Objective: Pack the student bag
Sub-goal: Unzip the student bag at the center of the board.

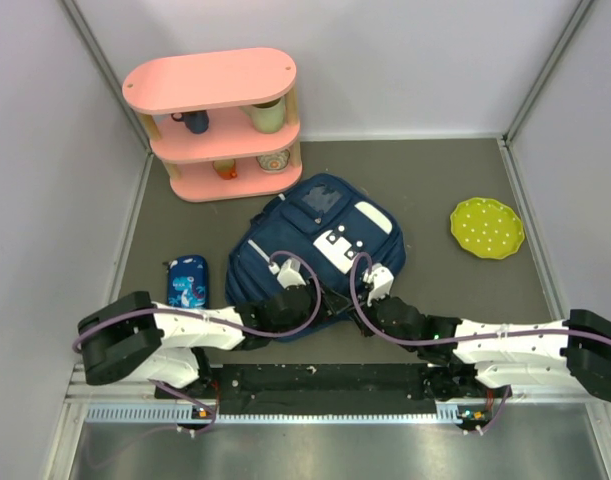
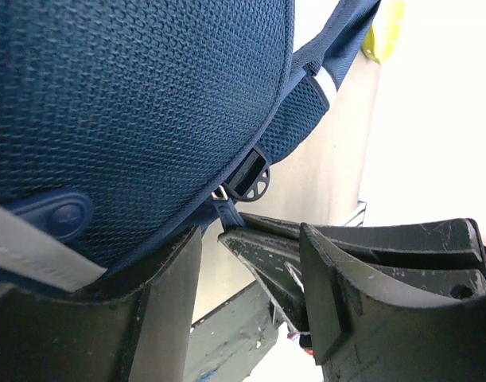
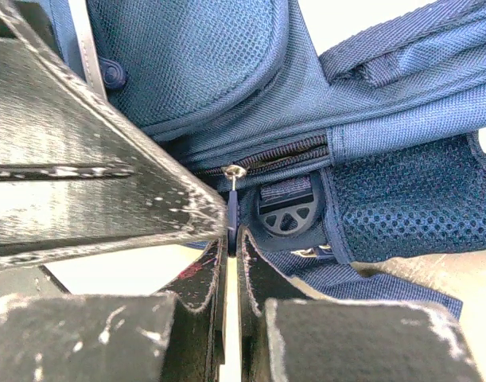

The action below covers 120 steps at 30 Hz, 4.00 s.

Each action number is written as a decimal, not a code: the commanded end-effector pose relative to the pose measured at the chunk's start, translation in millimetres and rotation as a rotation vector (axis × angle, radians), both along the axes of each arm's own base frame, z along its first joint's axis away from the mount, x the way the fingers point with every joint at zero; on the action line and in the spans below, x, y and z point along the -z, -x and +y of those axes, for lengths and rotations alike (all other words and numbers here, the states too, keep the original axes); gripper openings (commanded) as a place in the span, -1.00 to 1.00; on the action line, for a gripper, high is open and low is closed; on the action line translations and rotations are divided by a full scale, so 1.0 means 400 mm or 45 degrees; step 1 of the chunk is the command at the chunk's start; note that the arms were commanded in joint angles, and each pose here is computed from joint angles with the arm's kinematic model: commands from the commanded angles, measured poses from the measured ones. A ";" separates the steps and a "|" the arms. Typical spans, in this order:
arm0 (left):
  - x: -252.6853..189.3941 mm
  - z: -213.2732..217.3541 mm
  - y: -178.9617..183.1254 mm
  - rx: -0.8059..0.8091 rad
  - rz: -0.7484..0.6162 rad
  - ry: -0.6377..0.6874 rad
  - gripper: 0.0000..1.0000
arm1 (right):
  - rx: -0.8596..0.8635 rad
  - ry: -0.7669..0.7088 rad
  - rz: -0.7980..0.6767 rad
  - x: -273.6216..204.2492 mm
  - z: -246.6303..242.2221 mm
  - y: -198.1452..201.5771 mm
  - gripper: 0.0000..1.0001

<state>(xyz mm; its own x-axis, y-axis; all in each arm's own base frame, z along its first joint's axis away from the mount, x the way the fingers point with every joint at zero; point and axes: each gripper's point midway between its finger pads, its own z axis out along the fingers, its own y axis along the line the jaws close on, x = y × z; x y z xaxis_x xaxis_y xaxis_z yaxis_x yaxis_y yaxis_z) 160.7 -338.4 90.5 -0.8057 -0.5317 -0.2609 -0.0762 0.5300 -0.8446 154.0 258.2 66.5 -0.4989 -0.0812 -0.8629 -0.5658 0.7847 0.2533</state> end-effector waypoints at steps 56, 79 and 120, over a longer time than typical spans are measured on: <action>0.098 -0.070 -0.023 0.128 0.047 -0.090 -1.00 | 0.573 -0.239 -0.131 -0.215 -0.252 -0.061 0.43; -0.042 -0.094 -0.014 0.381 -0.260 -0.159 -1.00 | 0.503 -0.398 0.519 -0.095 -0.059 -0.182 0.12; -0.047 0.165 0.124 0.615 -0.218 -0.564 -1.00 | 0.739 -0.425 0.434 -0.205 -0.255 -0.554 -1.00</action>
<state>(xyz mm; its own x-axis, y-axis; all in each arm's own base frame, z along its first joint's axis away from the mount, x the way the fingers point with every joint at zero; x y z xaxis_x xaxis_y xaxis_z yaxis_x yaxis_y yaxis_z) 140.3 -297.1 133.2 -0.8126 -0.1102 -0.5723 0.3333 0.7176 -0.6115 289.6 208.2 103.4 -0.8494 0.4126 -0.3290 0.0922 0.7299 0.6773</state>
